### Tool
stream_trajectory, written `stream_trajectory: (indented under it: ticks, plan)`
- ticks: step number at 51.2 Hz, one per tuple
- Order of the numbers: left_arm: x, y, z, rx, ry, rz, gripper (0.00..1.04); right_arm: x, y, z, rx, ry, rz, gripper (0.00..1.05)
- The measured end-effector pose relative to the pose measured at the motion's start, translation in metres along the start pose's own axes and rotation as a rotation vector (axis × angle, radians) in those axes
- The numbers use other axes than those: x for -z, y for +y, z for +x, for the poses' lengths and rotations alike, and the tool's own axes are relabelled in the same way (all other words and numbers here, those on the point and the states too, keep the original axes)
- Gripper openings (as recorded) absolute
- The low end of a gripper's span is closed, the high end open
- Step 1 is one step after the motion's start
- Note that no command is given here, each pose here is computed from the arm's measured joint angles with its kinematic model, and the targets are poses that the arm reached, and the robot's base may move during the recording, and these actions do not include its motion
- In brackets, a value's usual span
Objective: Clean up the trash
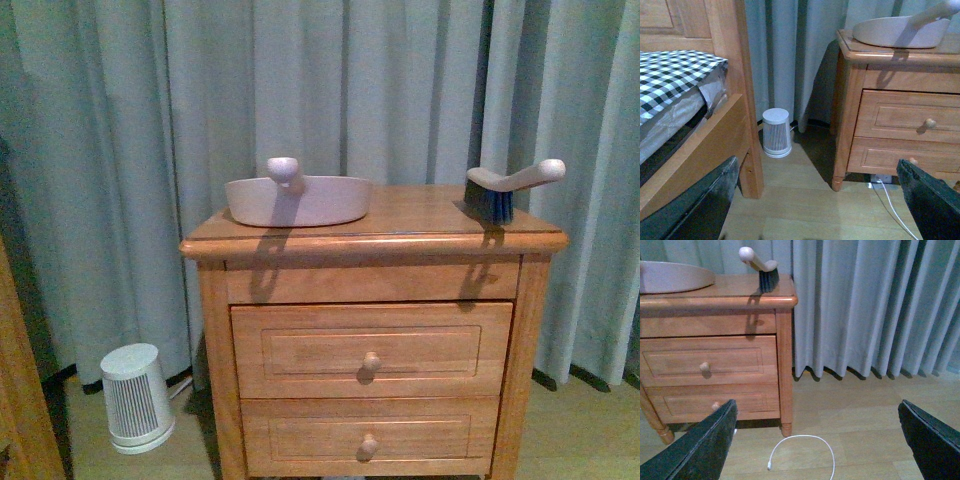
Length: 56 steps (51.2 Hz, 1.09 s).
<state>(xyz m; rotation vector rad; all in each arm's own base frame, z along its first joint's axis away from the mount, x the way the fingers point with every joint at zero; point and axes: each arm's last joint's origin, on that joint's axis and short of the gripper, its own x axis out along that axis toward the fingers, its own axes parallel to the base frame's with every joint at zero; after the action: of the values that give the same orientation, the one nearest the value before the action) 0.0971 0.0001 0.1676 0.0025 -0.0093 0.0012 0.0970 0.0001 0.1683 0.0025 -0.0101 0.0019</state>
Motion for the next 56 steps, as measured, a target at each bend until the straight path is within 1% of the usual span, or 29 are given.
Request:
stream_trajectory:
  ticks: [56]
  plan:
    - [0.0000, 0.0000, 0.0000, 0.000, 0.000, 0.000, 0.97, 0.0000, 0.0000, 0.0000, 0.000, 0.000, 0.000, 0.97]
